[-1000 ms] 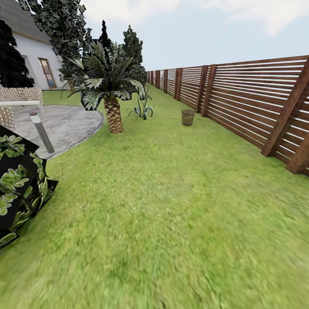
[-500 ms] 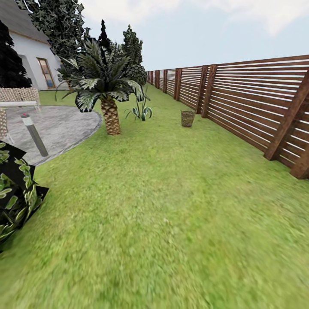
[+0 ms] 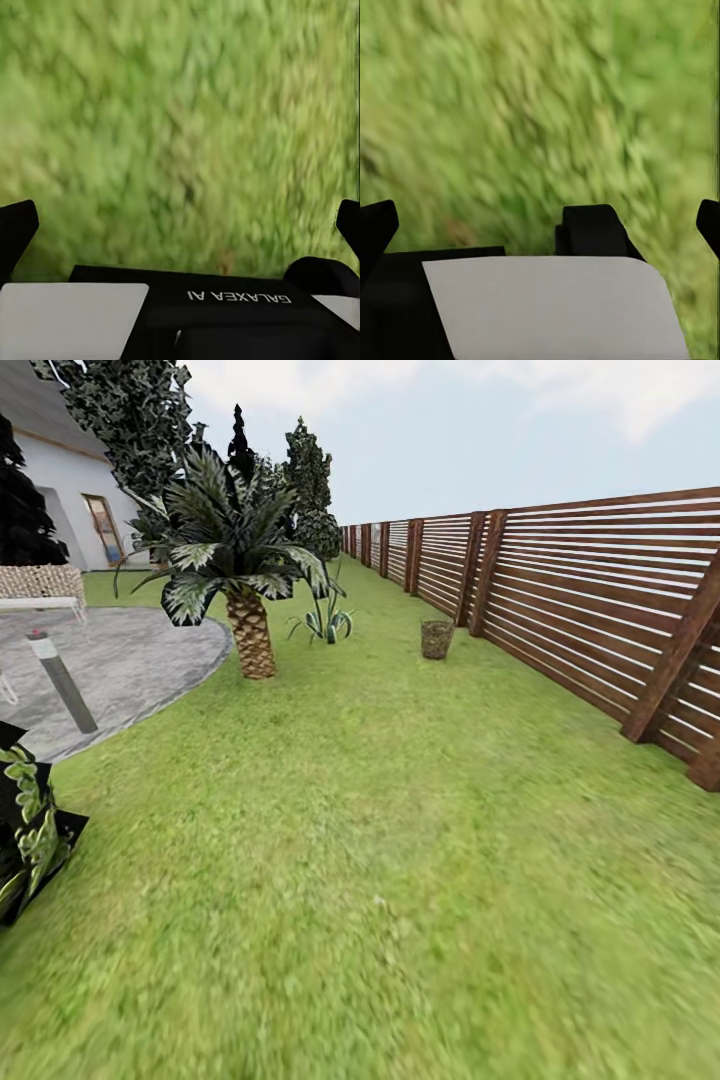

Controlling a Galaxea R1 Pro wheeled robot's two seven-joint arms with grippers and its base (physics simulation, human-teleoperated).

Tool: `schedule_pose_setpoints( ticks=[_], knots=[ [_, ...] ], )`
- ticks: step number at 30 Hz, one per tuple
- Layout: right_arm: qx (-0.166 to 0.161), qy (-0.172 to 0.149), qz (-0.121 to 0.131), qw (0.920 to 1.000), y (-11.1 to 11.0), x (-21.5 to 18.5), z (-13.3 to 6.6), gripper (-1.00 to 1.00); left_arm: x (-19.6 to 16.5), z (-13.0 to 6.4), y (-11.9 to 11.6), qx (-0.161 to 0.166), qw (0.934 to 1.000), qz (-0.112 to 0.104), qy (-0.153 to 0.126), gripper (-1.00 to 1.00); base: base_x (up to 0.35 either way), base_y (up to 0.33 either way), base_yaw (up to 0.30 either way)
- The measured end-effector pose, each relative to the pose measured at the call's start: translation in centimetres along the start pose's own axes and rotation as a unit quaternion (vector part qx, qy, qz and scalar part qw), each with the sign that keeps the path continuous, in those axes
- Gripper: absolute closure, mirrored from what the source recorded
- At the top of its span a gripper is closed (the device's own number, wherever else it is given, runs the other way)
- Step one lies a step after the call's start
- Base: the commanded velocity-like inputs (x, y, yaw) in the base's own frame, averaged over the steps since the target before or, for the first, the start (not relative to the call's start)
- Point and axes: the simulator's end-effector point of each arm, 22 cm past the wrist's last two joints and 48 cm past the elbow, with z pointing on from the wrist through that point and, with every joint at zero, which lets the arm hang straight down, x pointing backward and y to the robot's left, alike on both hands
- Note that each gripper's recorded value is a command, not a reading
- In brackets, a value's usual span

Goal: Take the three Easter eggs out of the wicker basket on the lawn in the garden, then place them on the lawn next to a single tree (choose any tree) so that all three eggs are next to the same tree and none are left in the basket.

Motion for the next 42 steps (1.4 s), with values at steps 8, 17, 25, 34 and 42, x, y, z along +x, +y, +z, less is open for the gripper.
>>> schedule_pose_setpoints(
  ticks=[8, 17, 25, 34, 42],
  knots=[
    [0.002, -0.001, 0.0, 1.0, -0.26, -0.03, 0.02, -1.0, 0.03, 0.03, -0.15, 0.001, 1.0, 0.001, 0.0, -1.0, 0.313, -0.101, -0.166],
    [0.001, -0.002, -0.001, 1.0, -0.11, -0.12, 0.01, -1.0, 0.0, 0.05, -0.24, 0.002, 1.0, 0.001, 0.0, -1.0, 0.313, -0.101, -0.154],
    [0.0, -0.001, -0.001, 1.0, 0.04, -0.08, 0.0, -1.0, 0.1, 0.07, -0.32, 0.002, 1.0, 0.001, 0.001, -1.0, 0.313, -0.101, -0.004],
    [-0.001, -0.001, -0.001, 1.0, 0.1, -0.07, 0.0, -1.0, 0.17, 0.05, -0.26, 0.002, 1.0, 0.001, 0.002, -1.0, 0.313, -0.101, 0.0],
    [-0.001, -0.001, -0.001, 1.0, 0.1, -0.08, 0.0, -1.0, 0.29, 0.05, -0.24, 0.002, 1.0, 0.001, 0.004, -1.0, 0.313, -0.101, 0.0]
  ],
)
